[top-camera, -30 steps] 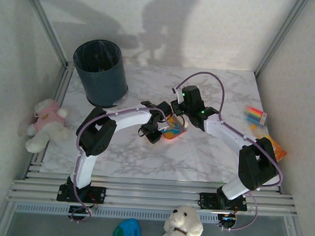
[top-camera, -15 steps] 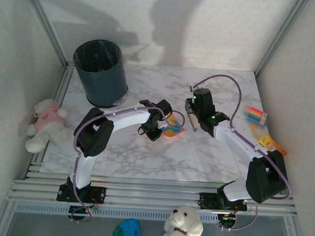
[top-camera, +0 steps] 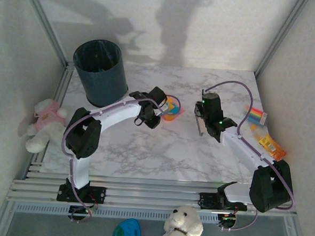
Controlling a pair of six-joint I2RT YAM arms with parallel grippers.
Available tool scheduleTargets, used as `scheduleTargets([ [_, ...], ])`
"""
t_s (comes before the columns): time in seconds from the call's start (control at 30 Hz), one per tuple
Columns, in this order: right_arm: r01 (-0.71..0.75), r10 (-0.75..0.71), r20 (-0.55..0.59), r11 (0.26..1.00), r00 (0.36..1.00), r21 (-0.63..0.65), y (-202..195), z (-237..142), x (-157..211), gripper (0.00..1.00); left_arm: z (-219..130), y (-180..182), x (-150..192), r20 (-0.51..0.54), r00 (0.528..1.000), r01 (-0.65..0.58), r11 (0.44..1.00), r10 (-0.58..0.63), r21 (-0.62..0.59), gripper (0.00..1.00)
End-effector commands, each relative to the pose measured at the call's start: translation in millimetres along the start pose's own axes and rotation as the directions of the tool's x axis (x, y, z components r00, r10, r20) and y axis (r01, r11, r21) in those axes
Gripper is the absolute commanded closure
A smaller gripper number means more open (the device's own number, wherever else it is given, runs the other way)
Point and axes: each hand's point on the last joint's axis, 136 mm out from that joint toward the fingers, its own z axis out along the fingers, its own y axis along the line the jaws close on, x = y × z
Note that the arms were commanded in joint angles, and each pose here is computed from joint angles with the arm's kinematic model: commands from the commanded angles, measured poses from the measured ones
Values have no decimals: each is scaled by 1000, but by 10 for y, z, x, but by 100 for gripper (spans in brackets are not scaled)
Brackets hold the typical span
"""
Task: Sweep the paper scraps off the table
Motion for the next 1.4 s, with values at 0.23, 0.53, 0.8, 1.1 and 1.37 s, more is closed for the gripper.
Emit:
scheduleTargets([
  [0.23, -41, 41, 11, 999, 999, -13, -19, -28, -35, 100, -731, 194, -546, 221, 969, 90, 992, -108, 90, 100],
  [0.53, -34, 35, 7, 998, 999, -49, 45, -33, -52, 100, -1180, 473, -760, 315, 937, 116, 985, -150, 124, 100],
  [0.8, -34, 34, -4, 998, 999, -46, 37, -37, -38, 100, -1486, 715, -885, 384, 902, 147, 976, -199, 159, 100],
  [1.1, -31, 30, -13, 999, 999, -45, 38, -37, -30, 100, -1852, 862, -1016, 471, 840, 165, 953, -271, 253, 100],
  [1.37, -28, 26, -26, 998, 999, -48, 52, -23, -5, 100, -2188, 1068, -1050, 526, 762, 188, 907, -377, 378, 100],
])
